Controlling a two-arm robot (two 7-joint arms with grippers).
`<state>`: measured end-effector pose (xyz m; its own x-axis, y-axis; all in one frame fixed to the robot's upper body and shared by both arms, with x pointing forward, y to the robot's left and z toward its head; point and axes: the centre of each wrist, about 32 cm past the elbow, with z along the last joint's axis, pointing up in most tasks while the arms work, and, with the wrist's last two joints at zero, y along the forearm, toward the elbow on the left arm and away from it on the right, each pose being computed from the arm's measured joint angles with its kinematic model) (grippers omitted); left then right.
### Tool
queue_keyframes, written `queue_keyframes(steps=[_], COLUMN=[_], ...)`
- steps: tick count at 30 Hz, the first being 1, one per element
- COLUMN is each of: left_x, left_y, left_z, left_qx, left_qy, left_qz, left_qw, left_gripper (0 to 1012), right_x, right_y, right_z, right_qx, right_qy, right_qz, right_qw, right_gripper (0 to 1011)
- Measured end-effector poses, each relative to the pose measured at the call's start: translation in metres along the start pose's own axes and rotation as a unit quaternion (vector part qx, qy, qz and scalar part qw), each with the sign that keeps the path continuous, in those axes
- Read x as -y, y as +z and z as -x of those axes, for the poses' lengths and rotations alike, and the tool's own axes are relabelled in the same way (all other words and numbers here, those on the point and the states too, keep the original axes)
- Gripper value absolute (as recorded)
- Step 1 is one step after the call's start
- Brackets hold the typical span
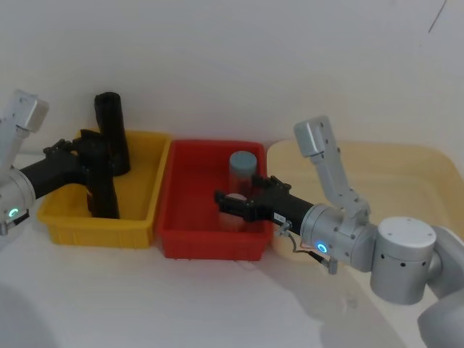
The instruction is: Pick up the garbage bag with the one hand and transfer it to the other hand.
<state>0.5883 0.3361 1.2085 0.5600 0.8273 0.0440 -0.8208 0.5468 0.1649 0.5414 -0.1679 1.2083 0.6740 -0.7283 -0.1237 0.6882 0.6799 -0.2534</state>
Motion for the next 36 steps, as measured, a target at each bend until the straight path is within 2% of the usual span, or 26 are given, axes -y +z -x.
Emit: queue_keyframes(steps=[15,36], left_x=[0.0011,0.0016], left_y=[0.0010,0.0014], left_z=[0.0000,0.0000], left_qx=[0.003,0.004], left_qy=[0.002,0.002], left_qz=[-0.002,-0.003], left_qw=[1.0000,1.0000], left_gripper=[1001,1001], right_x=[-0.014,-0.027], right_y=[-0.003,-0.008], right_z=[-0.011,-0.016], right_qx=[0.020,0.039], right_qy=[-0.010,-0.009], right_qz=[0.035,0.070], right_qw=[0.9992,0.9967], right_gripper=[1002,1001])
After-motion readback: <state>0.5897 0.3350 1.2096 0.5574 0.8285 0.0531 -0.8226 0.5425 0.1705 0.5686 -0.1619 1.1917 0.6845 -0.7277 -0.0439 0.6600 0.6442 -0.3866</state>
